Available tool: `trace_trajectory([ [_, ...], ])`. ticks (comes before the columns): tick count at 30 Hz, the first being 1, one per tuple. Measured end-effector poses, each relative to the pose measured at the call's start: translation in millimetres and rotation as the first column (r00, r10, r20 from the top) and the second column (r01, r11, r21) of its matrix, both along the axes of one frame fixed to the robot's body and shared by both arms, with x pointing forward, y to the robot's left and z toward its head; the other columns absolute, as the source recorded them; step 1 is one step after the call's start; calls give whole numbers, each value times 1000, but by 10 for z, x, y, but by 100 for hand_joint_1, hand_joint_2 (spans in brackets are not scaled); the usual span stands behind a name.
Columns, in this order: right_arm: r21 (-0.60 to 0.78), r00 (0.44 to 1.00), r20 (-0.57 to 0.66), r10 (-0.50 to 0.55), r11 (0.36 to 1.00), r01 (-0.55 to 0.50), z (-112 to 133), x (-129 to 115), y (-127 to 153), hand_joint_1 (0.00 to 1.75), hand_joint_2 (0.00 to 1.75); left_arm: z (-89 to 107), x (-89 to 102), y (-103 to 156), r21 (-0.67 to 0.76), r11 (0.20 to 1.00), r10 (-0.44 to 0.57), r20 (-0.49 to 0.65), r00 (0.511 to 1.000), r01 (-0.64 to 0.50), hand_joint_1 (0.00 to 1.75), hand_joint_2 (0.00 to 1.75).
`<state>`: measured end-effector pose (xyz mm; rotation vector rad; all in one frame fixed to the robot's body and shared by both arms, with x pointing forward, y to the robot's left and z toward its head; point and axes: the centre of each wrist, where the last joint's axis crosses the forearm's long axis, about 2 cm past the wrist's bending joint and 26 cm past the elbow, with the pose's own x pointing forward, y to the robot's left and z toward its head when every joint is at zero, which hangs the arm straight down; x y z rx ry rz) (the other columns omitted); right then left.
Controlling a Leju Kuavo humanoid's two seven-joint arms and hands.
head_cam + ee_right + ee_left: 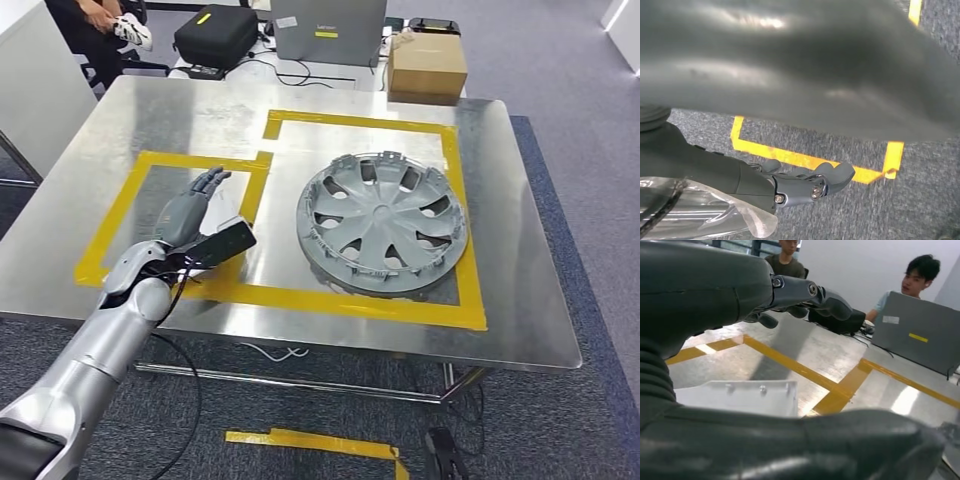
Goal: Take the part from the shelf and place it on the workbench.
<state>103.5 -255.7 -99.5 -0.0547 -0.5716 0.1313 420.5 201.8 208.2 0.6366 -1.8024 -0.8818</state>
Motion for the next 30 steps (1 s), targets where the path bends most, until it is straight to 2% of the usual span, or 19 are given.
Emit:
trace_trajectory([
  [8, -9, 1000, -5, -9, 1000, 9, -7, -34, 2, 0, 0, -5, -114, -39, -288, 957, -20, 16, 1000, 24, 0, 0],
  [13, -19, 1000, 1, -16, 1000, 16, -4, -24, 8, 0, 0, 62, -170, -12, -566, 823, -28, 35, 999, 43, 0, 0],
  [16, -22, 1000, -1, -20, 1000, 20, -8, -44, 11, 0, 0, 111, -213, 18, -670, 741, -9, 55, 998, 44, 0, 0],
  [24, -29, 1000, -3, -23, 999, 23, -13, -69, 14, 0, 0, 113, -294, 93, -743, 669, 38, 74, 997, 30, 0, 0],
  [30, -30, 1000, 0, -24, 999, 24, -12, -66, 18, 0, 0, 136, -319, 141, -753, 657, 50, 95, 994, 39, 0, 0],
])
